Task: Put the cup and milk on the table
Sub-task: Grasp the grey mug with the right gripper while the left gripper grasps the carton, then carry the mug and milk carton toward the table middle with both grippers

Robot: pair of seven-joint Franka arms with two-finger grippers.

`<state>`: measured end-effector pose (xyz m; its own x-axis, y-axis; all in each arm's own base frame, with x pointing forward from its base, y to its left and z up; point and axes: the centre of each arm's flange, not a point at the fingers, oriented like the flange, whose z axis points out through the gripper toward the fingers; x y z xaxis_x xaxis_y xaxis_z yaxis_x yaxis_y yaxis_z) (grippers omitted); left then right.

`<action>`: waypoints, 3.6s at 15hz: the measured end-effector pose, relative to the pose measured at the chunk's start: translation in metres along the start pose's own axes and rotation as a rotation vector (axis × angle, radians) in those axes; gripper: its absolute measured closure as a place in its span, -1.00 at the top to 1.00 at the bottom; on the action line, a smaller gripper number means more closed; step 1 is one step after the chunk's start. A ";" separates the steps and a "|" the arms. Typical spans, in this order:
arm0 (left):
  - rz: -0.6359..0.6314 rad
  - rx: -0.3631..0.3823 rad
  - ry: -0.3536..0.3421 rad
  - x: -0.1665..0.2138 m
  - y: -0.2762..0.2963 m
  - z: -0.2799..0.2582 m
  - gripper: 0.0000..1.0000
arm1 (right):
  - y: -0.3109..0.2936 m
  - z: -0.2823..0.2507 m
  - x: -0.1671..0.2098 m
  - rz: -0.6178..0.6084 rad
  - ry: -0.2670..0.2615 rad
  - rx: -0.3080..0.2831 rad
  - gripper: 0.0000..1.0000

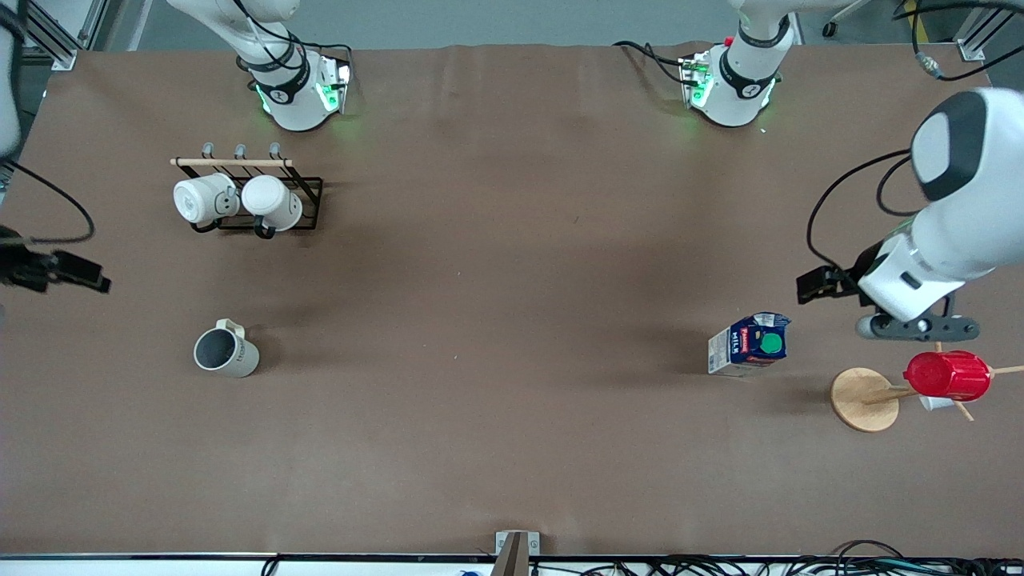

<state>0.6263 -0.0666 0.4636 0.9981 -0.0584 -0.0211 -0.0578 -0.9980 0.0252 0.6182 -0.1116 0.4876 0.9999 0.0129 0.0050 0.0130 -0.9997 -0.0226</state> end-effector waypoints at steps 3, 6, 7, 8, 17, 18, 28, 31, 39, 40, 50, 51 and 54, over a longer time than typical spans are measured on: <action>0.003 -0.001 0.008 0.000 0.000 0.040 1.00 | 0.012 0.082 0.007 -0.056 0.012 -0.008 1.00; 0.006 -0.005 0.005 0.003 0.002 0.062 1.00 | 0.011 0.141 0.016 -0.072 0.024 -0.014 1.00; 0.007 -0.008 0.007 0.005 0.003 0.068 1.00 | 0.007 0.160 0.017 -0.082 0.032 -0.016 1.00; 0.010 -0.010 0.009 0.007 0.005 0.073 1.00 | 0.001 0.178 0.017 -0.095 0.045 -0.019 1.00; 0.027 -0.018 -0.004 0.013 0.026 0.102 0.68 | -0.017 0.251 0.005 -0.129 0.112 -0.041 0.51; 0.027 -0.018 -0.004 0.014 0.026 0.102 0.63 | -0.017 0.251 0.005 -0.130 0.113 -0.041 0.25; 0.024 -0.026 -0.003 0.021 0.025 0.125 -0.02 | -0.024 0.236 0.013 -0.121 0.081 -0.029 -0.92; 0.024 -0.029 0.000 0.025 0.026 0.126 -0.18 | -0.071 0.179 0.034 -0.031 0.037 0.023 -0.92; 0.053 -0.034 0.063 0.040 0.046 0.074 -0.17 | -0.338 0.157 0.043 0.206 0.085 0.021 -0.92; 0.060 -0.032 0.056 0.039 0.051 0.063 -0.17 | -0.367 0.168 0.042 0.225 0.088 0.018 -0.92; -0.028 -0.026 0.025 0.014 0.147 0.010 -0.17 | -0.534 0.220 -0.015 0.319 0.115 -0.008 -0.92; -0.044 -0.025 0.018 0.012 0.157 0.015 -0.17 | -0.542 0.222 -0.022 0.313 0.119 -0.014 -0.92; -0.093 -0.026 -0.001 0.008 0.200 0.031 -0.17 | -0.555 0.232 -0.036 0.305 0.121 -0.034 -0.92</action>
<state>0.6216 -0.2670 0.4377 0.9991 0.0348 -0.0259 0.0360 -0.9981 0.0494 0.5757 0.4477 0.2683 0.9500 -0.2875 0.1218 -0.2887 -0.9574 -0.0082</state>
